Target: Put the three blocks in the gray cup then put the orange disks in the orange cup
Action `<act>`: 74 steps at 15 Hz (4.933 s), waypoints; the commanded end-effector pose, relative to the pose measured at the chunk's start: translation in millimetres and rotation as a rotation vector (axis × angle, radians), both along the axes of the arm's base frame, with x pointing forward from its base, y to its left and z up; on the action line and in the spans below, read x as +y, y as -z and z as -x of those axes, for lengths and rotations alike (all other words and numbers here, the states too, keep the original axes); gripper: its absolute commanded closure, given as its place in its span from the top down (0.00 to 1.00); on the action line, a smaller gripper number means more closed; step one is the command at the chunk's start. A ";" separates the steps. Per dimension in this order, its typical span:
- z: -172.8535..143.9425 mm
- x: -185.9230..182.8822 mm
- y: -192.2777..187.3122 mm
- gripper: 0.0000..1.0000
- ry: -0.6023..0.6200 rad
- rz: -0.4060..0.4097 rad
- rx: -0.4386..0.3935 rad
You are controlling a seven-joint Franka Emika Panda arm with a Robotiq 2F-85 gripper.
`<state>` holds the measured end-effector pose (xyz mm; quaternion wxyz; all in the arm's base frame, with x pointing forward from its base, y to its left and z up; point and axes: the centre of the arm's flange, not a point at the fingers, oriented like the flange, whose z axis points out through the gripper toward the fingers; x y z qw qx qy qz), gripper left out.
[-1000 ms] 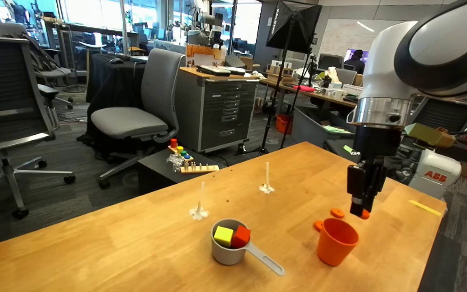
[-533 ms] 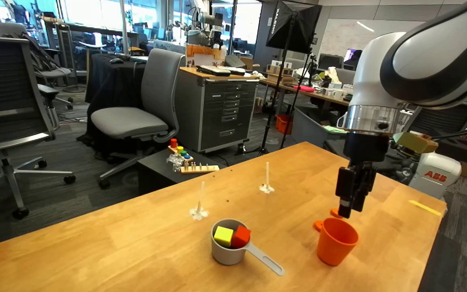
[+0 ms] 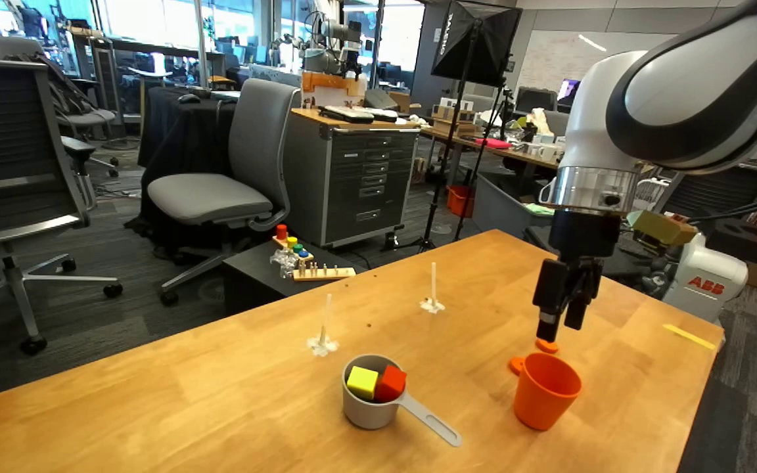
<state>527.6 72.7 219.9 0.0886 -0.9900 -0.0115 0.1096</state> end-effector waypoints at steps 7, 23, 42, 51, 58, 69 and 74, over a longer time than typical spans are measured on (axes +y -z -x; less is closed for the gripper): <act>-15.1 -57.7 -1.7 1.00 0.096 0.013 0.003; -108.3 -42.1 59.6 1.00 0.077 -0.040 0.026; -93.3 -25.6 104.4 1.00 0.063 -0.054 0.164; -85.3 -46.1 111.8 1.00 0.098 -0.048 0.186; -80.5 -47.7 116.8 1.00 0.097 -0.053 0.202; -73.1 -56.5 128.3 0.94 0.107 -0.066 0.229; -71.3 -60.9 129.4 0.44 0.112 -0.071 0.235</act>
